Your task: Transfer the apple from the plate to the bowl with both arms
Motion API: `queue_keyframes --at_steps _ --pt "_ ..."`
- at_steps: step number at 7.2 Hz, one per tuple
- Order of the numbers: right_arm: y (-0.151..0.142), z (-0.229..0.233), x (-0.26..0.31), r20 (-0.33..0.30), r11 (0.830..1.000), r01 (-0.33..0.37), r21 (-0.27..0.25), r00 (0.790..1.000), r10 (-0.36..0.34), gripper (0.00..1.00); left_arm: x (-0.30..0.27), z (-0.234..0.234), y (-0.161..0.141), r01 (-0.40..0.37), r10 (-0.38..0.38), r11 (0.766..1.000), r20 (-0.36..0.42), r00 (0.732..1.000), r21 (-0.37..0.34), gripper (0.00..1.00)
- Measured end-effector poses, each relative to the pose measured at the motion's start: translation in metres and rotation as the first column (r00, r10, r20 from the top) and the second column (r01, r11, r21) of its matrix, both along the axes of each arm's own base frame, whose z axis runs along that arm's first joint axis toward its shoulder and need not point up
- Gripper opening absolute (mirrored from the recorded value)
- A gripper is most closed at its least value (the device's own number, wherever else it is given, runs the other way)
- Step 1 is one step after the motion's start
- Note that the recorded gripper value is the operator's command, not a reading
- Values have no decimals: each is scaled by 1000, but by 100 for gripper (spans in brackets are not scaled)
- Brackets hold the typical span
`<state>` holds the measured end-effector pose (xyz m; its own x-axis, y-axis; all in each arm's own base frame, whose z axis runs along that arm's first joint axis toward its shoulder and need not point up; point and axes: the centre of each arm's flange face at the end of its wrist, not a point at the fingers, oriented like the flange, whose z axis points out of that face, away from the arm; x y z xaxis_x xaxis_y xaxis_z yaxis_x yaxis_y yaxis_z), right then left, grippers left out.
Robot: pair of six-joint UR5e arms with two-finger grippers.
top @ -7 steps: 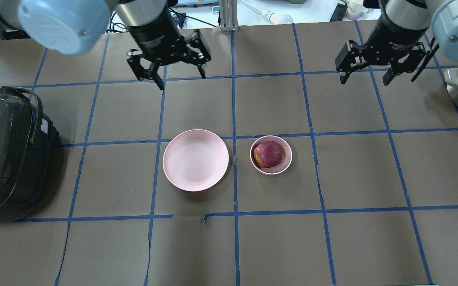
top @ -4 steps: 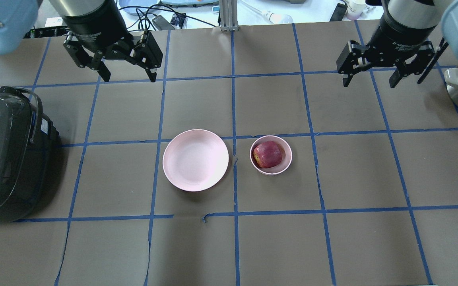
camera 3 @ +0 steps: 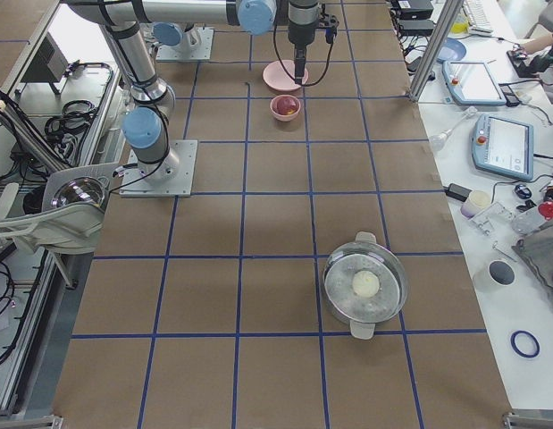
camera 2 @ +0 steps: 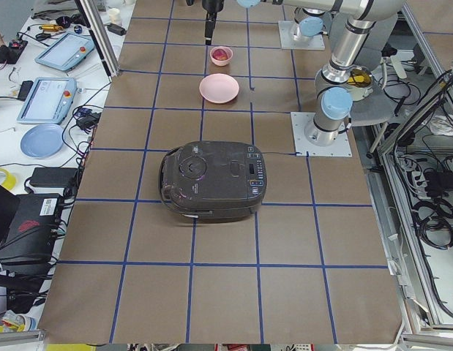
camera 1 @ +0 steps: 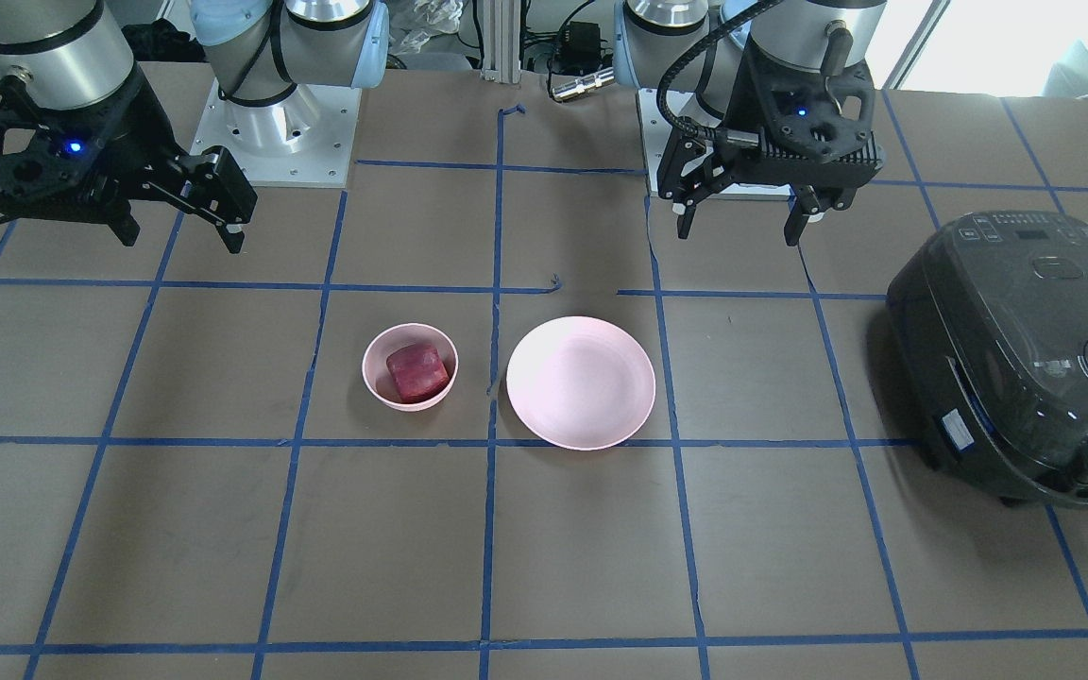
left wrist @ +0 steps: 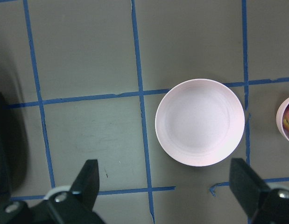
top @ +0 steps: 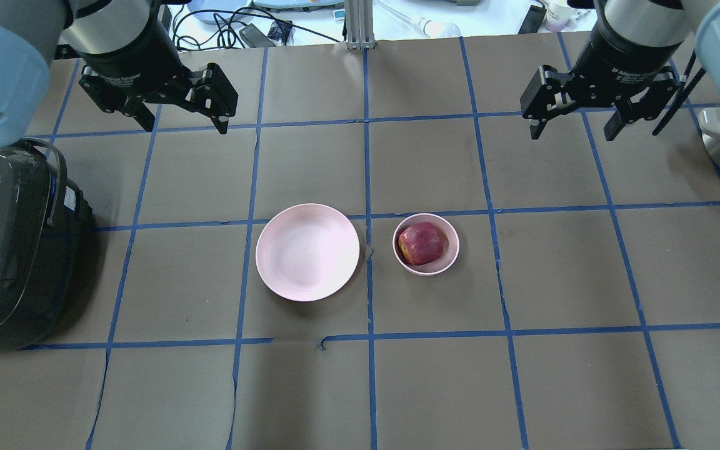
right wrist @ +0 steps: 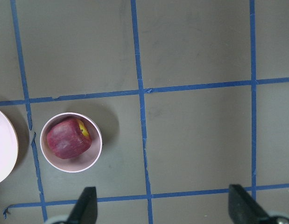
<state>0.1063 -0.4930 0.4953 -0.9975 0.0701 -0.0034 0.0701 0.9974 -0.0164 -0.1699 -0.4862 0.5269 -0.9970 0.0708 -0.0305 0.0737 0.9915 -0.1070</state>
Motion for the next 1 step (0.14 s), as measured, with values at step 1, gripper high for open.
queue_keyframes --at_steps 1 --pt "3 3 0 -2 1000 0 -1 1000 0 100 0 2 2 0 0 1000 1 1000 14 100"
